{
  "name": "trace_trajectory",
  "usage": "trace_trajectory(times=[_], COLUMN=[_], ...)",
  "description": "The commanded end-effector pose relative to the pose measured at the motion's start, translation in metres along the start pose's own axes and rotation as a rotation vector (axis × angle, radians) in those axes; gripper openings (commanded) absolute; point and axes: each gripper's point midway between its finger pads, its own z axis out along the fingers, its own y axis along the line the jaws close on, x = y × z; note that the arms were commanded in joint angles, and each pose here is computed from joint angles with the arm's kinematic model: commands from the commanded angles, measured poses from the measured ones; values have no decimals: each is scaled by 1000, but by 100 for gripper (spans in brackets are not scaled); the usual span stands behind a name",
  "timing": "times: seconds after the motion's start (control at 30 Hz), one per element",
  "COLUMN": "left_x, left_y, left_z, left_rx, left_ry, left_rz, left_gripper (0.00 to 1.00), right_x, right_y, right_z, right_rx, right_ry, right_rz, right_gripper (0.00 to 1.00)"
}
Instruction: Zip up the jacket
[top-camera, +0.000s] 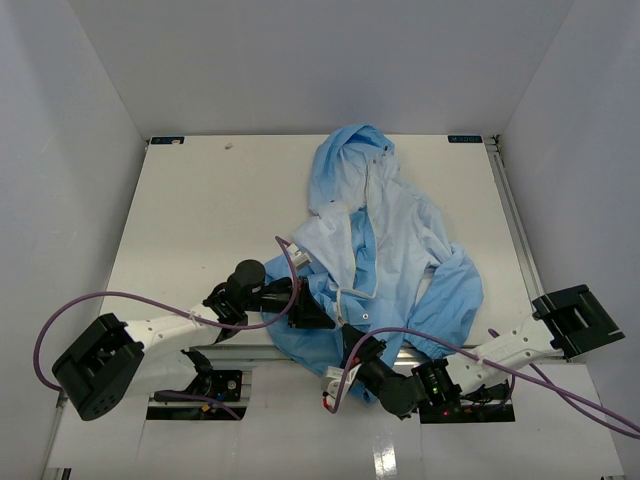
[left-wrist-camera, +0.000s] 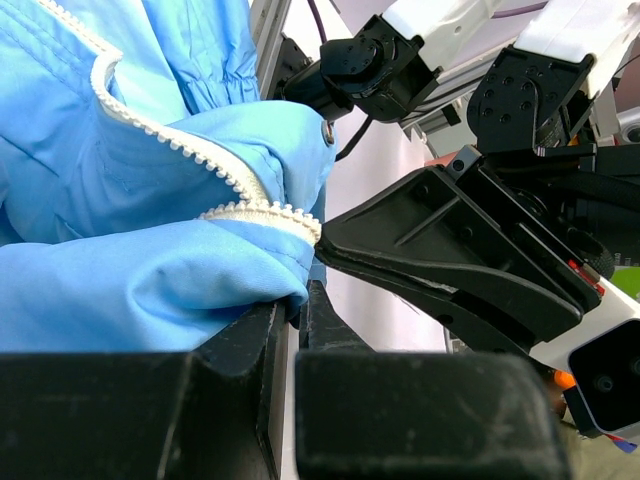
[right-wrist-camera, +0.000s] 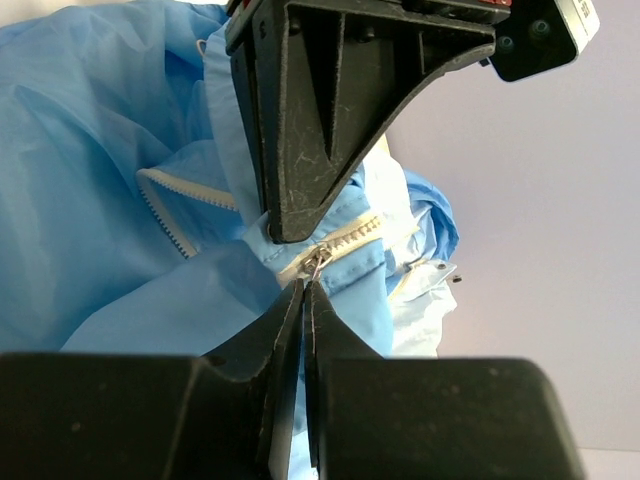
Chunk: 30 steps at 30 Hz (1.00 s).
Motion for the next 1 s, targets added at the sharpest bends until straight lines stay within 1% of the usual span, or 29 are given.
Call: trace_trajectory(times=[0.0, 0.33, 0.43, 0.6, 0.9, 0.97], left_x=[9, 10, 10, 10, 11, 10], left_y=[-5, -6, -7, -6, -6, -6], left_z=[-1, -2, -2, -2, -2, -2], left_rx=[33, 34, 35, 34, 34, 35], left_ry=[41, 40, 39, 40, 42, 42], left_rz=[9, 11, 13, 13, 11, 11], left_gripper=[0, 0, 0, 0, 0, 0], right_x=[-12, -13, -12, -14, -13, -13], right_y=[-25, -19, -15, -11, -2, -1], right_z=[3, 10, 10, 11, 12, 11], right_rx=[71, 54, 46, 30, -10, -13], right_ry=[-6, -7, -8, -14, -3, -5], right_rz=[111, 107, 102, 105, 114, 114], right_gripper=[8, 9, 13, 18, 24, 24])
